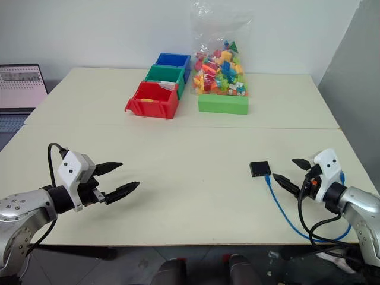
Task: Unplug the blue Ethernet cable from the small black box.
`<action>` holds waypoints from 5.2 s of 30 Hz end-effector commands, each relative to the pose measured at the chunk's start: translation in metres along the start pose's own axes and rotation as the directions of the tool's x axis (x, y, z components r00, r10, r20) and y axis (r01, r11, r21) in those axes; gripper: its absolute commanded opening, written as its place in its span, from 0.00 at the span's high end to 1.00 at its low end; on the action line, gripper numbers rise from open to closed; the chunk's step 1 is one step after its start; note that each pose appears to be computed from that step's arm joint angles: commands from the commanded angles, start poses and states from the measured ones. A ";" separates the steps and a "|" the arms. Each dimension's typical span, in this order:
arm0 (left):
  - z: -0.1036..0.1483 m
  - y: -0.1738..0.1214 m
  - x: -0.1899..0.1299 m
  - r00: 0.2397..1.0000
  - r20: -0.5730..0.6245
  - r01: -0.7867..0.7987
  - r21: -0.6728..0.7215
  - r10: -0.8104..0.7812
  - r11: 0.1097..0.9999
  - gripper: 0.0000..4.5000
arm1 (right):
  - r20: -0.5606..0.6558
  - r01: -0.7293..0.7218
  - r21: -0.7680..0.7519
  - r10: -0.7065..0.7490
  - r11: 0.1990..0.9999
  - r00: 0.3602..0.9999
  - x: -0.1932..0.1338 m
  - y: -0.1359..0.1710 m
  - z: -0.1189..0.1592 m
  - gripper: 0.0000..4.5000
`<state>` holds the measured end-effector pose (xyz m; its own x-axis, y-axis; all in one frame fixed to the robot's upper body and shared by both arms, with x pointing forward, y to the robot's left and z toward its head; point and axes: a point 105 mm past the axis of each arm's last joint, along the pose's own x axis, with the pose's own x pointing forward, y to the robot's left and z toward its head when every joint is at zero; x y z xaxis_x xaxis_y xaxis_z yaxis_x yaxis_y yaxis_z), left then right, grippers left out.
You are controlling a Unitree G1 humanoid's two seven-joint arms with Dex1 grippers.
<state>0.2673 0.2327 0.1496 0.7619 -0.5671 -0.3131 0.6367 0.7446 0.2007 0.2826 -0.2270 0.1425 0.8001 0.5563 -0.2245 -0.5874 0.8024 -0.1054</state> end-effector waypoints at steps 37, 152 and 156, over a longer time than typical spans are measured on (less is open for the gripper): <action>0.039 -0.073 0.024 0.891 -0.001 0.451 0.102 -0.454 0.887 0.02 | -0.166 0.247 0.055 -0.235 0.967 0.958 0.036 0.032 -0.046 0.00; 0.060 -0.085 0.048 0.602 0.259 0.784 -0.011 -0.755 0.621 0.82 | 0.102 -0.748 0.016 0.743 0.664 0.662 0.067 0.157 0.085 0.21; 0.061 -0.085 0.048 0.603 0.259 0.783 -0.010 -0.755 0.622 0.82 | 0.111 -0.742 0.023 0.735 0.671 0.668 0.071 0.159 0.085 0.21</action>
<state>0.2564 0.1199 0.1642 0.0077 -0.9941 -0.1080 0.9853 0.0259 -0.1687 0.2580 -0.0422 0.1846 0.1158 0.9822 -0.1479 -0.9807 0.1366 0.1399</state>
